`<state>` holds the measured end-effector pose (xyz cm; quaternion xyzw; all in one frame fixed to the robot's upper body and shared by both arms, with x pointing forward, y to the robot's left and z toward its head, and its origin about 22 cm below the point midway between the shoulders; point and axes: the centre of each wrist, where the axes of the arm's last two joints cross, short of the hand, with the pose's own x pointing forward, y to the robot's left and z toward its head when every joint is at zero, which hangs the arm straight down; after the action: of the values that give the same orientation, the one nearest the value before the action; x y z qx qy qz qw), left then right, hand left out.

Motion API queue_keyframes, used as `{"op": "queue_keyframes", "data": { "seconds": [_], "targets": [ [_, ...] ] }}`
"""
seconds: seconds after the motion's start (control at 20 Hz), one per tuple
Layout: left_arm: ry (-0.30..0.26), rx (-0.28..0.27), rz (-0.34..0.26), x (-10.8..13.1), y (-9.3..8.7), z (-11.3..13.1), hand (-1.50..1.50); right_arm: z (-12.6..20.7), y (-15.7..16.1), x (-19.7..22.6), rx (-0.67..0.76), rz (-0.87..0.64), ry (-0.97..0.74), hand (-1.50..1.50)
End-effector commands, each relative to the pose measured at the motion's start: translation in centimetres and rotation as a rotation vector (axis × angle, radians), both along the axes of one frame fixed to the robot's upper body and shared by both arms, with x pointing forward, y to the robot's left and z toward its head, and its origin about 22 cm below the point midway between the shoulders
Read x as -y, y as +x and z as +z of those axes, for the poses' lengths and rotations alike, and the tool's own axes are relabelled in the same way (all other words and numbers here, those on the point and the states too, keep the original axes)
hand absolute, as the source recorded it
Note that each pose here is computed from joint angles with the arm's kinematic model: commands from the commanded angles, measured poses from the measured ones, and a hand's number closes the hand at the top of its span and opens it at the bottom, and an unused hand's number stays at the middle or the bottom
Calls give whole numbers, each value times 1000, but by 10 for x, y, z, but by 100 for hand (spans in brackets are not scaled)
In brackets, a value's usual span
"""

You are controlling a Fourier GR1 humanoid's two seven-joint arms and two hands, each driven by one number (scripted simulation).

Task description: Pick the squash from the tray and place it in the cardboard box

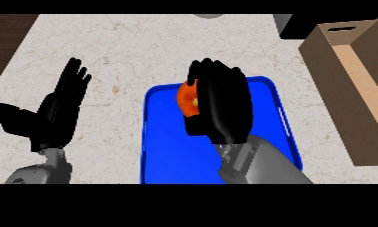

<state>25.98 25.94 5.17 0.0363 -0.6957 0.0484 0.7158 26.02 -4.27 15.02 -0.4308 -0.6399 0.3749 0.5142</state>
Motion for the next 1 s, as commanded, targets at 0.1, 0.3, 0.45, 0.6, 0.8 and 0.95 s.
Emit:
{"op": "queue_keyframes", "data": {
  "seconds": [0.1,0.3,0.45,0.6,0.8,0.95],
  "targets": [
    [-15,2,7,1,4,1,0,50,0,36,167,-220,118,150],
    [-7,-7,1,-5,-1,10,0,55,13,79,188,-324,107,150],
    [-2,-10,-5,-1,4,-2,0,67,24,97,149,-365,127,150],
    [-17,4,1,7,7,3,0,48,29,123,134,-410,121,150],
    [-20,-9,-1,-3,-16,-15,0,58,48,173,128,-451,134,150],
    [-13,3,-7,-10,-7,1,0,60,57,196,175,-533,39,150]
  ]
}}
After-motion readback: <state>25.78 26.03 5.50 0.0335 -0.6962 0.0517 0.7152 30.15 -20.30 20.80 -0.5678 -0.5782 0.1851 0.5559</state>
